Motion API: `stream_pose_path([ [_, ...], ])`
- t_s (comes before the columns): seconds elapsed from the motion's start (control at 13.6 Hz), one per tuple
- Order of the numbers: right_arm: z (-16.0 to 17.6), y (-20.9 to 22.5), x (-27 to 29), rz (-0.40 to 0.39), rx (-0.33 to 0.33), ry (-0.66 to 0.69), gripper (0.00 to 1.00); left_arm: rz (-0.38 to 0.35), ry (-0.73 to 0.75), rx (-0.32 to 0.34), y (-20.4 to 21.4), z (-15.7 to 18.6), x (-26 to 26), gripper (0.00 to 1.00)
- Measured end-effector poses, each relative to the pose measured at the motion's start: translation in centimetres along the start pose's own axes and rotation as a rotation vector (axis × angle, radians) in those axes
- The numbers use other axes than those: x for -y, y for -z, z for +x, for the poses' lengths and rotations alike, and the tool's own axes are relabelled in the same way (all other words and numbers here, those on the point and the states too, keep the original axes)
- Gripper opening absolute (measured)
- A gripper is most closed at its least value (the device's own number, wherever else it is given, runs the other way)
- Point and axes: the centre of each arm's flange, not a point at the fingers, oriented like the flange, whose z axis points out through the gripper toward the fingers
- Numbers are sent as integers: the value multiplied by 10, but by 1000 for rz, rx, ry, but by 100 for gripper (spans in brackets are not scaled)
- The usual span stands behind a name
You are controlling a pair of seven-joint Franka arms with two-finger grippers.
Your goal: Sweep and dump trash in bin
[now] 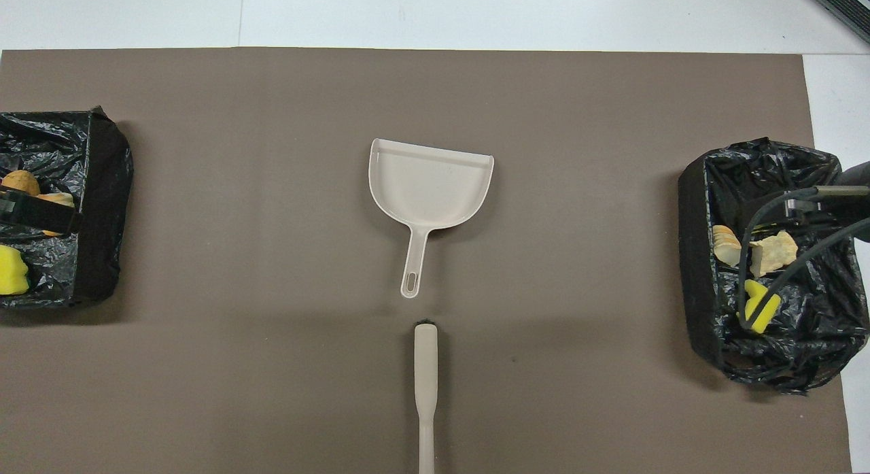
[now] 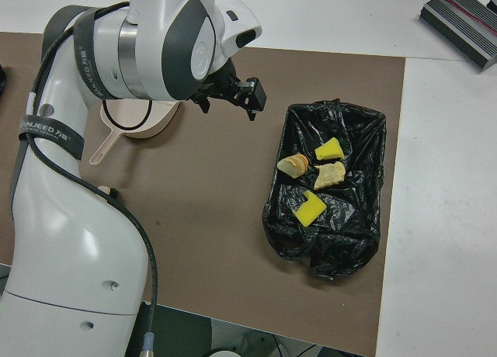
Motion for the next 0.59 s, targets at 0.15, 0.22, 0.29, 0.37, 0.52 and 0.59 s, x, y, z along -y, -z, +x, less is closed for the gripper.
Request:
stream_pose_path([
  [0.15, 0, 0, 0, 0, 0, 0, 100, 0, 0, 0, 0, 0, 0, 100],
  [0.22, 0, 0, 0, 0, 0, 0, 100, 0, 0, 0, 0, 0, 0, 100],
  [0.29, 0, 0, 0, 0, 0, 0, 100, 0, 0, 0, 0, 0, 0, 100],
  [0.37, 0, 0, 0, 0, 0, 0, 100, 0, 0, -1, 0, 0, 0, 100],
  [0.52, 0, 0, 0, 0, 0, 0, 100, -2, 2, -6, 2, 0, 1, 100],
  [0.59, 0, 0, 0, 0, 0, 0, 100, -14, 7, -13, 3, 0, 2, 100],
])
